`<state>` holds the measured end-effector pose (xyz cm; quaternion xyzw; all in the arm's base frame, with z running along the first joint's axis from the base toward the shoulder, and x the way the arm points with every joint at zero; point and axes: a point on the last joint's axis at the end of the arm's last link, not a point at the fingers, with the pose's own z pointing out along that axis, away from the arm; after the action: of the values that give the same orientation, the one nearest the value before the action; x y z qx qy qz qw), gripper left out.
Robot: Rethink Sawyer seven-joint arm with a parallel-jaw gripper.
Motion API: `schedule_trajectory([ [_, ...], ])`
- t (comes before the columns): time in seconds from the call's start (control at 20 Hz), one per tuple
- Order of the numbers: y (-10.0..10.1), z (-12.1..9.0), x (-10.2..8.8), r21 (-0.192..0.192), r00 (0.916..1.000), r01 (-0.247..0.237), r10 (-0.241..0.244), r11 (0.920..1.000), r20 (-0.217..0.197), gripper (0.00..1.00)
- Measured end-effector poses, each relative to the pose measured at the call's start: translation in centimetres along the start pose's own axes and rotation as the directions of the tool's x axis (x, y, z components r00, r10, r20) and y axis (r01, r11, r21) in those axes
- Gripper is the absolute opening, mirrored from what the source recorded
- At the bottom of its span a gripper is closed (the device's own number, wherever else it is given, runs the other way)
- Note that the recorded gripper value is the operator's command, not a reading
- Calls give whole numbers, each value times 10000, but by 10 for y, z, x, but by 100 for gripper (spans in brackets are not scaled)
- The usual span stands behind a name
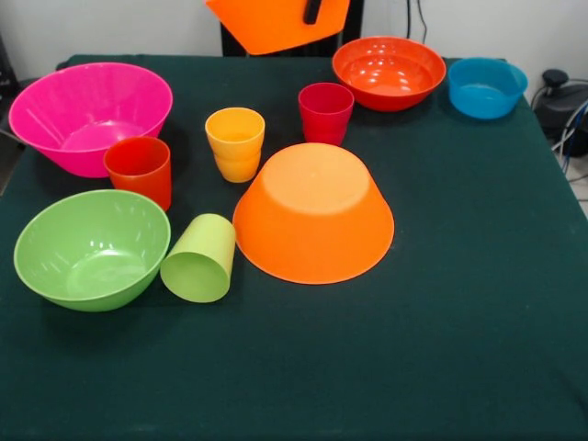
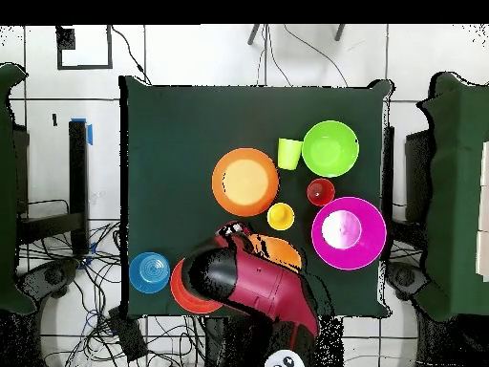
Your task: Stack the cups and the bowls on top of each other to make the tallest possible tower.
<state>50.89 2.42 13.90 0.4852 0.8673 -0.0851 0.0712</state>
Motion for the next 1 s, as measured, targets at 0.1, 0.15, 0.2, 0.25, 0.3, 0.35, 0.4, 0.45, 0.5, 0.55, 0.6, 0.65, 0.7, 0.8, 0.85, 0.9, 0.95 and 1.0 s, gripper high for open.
schedule_trajectory([
  [0.1,3,1,1,-10,10000,48,-48,10000,6,0],
  [0.15,3,1,0,-14,10000,58,-58,10000,10,0],
  [0.2,5,2,0,-24,10000,76,-76,10000,20,0],
  [0.25,6,3,-1,-28,10000,90,-90,10000,25,0],
  [0.3,7,3,-1,-31,9999,99,-99,9999,26,0],
  [0.35,9,4,-1,-40,9999,122,-122,9999,30,0],
  [0.4,10,5,-1,-51,9999,136,-135,9999,34,0],
  [0.45,11,4,-1,-70,9999,148,-148,9999,42,0],
  [0.5,13,4,-1,-94,9999,162,-162,9998,56,0],
  [0.55,14,3,-2,-118,9998,176,-175,9998,70,0],
  [0.6,16,3,-2,-143,9998,193,-192,9997,80,0],
  [0.65,17,3,-2,-165,9998,205,-203,9997,91,0],
  [0.7,18,2,-2,-187,9997,216,-214,9996,103,0],
  [0.8,21,1,-3,-243,9996,241,-238,9994,129,0],
  [0.85,23,1,-3,-269,9996,253,-249,9993,142,0],
  [0.9,24,0,-4,-297,9995,268,-264,9992,159,0],
  [0.95,26,0,-4,-321,9995,284,-279,9991,171,0],
  [1.0,28,-1,-4,-356,9993,313,-307,9989,192,0],
])
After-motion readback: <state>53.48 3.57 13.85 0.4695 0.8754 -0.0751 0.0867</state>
